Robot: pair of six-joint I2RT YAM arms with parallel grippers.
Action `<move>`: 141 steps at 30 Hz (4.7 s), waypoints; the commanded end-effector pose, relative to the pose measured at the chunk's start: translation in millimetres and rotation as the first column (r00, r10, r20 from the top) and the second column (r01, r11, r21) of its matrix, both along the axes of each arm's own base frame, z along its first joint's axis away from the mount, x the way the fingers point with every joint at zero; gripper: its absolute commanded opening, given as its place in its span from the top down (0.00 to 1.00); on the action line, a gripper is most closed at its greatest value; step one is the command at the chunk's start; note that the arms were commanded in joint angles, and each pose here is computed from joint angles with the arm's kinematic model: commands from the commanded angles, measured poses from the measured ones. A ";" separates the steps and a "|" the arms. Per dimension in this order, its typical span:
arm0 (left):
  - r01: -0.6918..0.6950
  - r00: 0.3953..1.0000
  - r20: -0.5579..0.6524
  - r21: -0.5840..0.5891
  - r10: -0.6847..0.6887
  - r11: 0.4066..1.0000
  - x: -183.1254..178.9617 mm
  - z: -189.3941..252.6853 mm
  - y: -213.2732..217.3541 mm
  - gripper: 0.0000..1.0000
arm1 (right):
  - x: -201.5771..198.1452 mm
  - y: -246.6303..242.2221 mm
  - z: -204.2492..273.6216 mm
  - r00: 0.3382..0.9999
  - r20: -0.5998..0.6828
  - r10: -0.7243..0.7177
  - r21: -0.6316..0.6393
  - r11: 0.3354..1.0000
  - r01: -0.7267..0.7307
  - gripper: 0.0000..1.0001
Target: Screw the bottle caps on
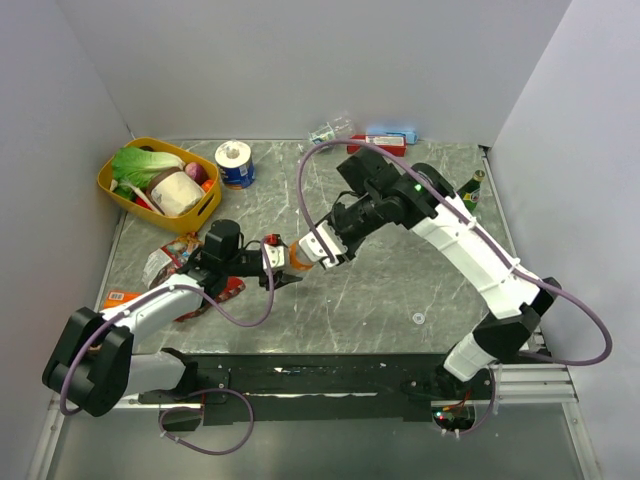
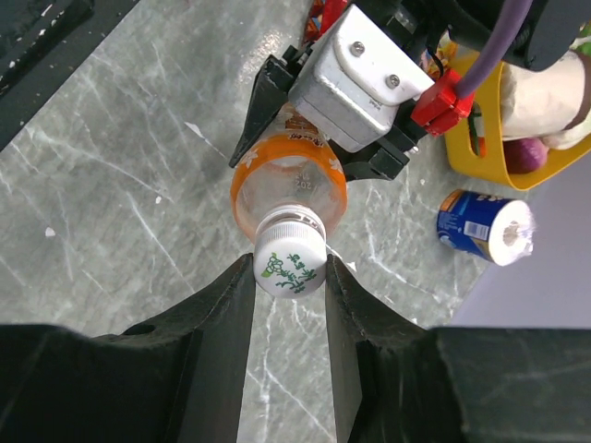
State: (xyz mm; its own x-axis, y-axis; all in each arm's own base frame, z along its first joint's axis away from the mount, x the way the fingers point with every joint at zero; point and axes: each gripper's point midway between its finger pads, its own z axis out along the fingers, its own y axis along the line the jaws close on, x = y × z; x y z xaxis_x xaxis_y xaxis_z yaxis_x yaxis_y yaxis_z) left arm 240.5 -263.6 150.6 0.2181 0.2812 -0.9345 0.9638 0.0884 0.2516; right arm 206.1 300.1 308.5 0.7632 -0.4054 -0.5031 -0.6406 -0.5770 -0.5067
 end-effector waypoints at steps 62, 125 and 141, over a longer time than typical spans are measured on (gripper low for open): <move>-0.376 0.907 0.056 -0.336 0.417 0.863 59.7 81.3 7.4 0.99 | 56.9 36.6 8.7 0.581 -0.627 -0.519 -0.118 0.800 0.588 0.68; 0.238 0.970 -0.053 0.020 -0.237 0.971 -33.3 -33.7 -25.7 0.99 | -56.9 -26.7 8.0 0.956 0.041 0.290 -0.020 0.957 -0.289 0.26; 0.216 0.975 -0.057 0.038 -0.214 0.976 -26.8 -36.5 -26.3 0.99 | -66.6 -53.8 -27.4 0.976 -0.043 0.215 -0.144 0.965 -0.219 0.31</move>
State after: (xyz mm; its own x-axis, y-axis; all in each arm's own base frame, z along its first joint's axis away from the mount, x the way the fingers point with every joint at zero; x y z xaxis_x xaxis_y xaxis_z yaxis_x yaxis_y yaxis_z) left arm 208.9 -280.4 97.6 0.1601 0.3256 -0.9319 0.9861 -0.0957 0.1360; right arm 182.1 293.3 297.5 0.8967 -0.2162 -0.3862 -0.4168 -0.7062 -0.5724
